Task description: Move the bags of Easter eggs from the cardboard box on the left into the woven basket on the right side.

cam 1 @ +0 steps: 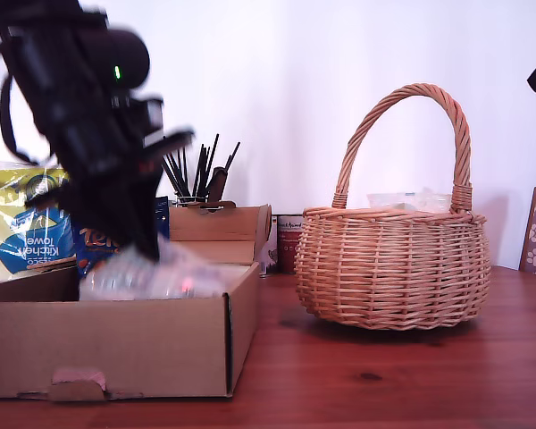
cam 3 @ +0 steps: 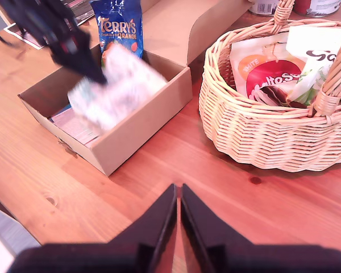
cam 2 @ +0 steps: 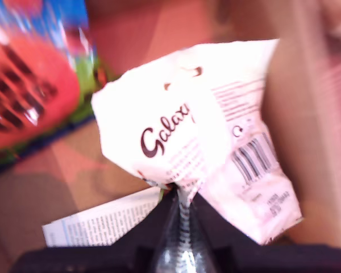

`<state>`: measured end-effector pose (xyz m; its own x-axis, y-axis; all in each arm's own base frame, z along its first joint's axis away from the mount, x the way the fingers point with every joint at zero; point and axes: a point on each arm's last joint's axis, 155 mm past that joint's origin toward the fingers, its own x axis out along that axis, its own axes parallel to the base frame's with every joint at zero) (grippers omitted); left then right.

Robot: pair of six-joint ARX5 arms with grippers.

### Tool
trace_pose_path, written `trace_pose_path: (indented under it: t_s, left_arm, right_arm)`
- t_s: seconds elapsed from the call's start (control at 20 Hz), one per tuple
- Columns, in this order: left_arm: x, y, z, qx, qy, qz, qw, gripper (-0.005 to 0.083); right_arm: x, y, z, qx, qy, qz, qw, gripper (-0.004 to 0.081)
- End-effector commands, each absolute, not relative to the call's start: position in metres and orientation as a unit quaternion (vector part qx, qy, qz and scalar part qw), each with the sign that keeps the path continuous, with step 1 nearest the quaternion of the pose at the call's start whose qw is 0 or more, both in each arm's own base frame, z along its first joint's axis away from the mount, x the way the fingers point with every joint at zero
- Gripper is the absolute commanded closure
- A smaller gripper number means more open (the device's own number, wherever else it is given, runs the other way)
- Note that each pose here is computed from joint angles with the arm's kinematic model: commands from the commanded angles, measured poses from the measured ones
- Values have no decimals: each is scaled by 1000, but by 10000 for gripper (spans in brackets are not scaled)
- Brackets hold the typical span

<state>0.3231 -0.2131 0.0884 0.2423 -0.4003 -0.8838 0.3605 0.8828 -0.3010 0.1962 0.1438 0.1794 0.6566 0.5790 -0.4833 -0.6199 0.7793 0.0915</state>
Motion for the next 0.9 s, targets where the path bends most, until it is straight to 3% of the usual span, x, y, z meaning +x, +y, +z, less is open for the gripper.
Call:
trace_pose_path:
  t_s: [0.0,0.3,0.55,0.85]
  left_arm:
    - [330,-219,114,-21,533,-258,806,794]
    - [353,-269,195,-98,413,-348,836,794]
    - [377,-321,233,-154,314,-398,848,794]
    - [403,-373,227,-190,273,-419,845,794]
  right_arm:
    - [196,146,186,-41,241,335,910,782]
    - [196,146,186,-41,241,335,910,782]
    - [196,146,186,-41,241,335,910,782]
    - [196,146,186,-41,241,334,910,782]
